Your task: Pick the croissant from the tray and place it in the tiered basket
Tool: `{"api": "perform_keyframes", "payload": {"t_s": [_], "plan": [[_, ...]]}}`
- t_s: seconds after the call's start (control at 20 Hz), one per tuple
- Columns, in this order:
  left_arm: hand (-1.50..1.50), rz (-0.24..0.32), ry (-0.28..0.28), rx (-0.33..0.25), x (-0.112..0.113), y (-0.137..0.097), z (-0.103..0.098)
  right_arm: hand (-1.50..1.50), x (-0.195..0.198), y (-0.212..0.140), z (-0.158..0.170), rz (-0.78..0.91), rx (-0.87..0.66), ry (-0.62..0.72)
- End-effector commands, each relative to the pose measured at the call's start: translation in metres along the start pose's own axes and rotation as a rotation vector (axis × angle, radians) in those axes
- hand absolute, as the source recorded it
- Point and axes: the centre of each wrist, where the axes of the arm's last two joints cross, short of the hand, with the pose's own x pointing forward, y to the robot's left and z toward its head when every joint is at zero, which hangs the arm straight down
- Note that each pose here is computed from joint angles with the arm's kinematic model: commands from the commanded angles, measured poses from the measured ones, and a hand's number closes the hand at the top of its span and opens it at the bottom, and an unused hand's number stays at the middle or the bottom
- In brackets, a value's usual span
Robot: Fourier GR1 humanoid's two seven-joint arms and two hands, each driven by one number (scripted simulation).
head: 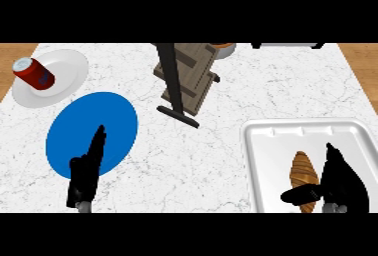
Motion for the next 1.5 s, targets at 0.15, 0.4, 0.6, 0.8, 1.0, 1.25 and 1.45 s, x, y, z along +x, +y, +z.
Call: {"api": "perform_keyframes", "payload": {"t_s": [0.15, 0.4, 0.6, 0.8, 1.0, 1.25, 1.45], "plan": [[0.0, 0.003, 0.026, -0.001, -0.001, -0.005, -0.002, -1.5, 0.013, 0.006, 0.001, 0.079, 0.059, 0.183], [0.0, 0.001, 0.029, -0.005, -0.011, -0.002, 0.005, -1.5, 0.014, 0.007, -0.014, 0.084, 0.1, 0.202], [0.0, 0.019, 0.035, -0.016, -0.005, -0.006, 0.012, -1.5, 0.0, 0.014, -0.02, 0.046, 0.145, 0.218], [0.0, -0.001, 0.022, -0.012, -0.005, 0.005, 0.007, -1.5, -0.011, 0.024, -0.027, 0.032, 0.146, 0.243], [0.0, 0.007, 0.032, -0.012, -0.002, 0.004, 0.01, -1.5, 0.003, 0.029, -0.031, 0.041, 0.16, 0.24], [0.0, 0.001, 0.034, 0.013, -0.016, 0.006, 0.012, 1.5, -0.015, 0.006, -0.029, 0.041, 0.14, 0.215], [0.0, 0.023, 0.021, -0.006, -0.018, -0.011, 0.016, 1.5, -0.009, 0.028, -0.048, 0.035, 0.135, 0.159]]}}
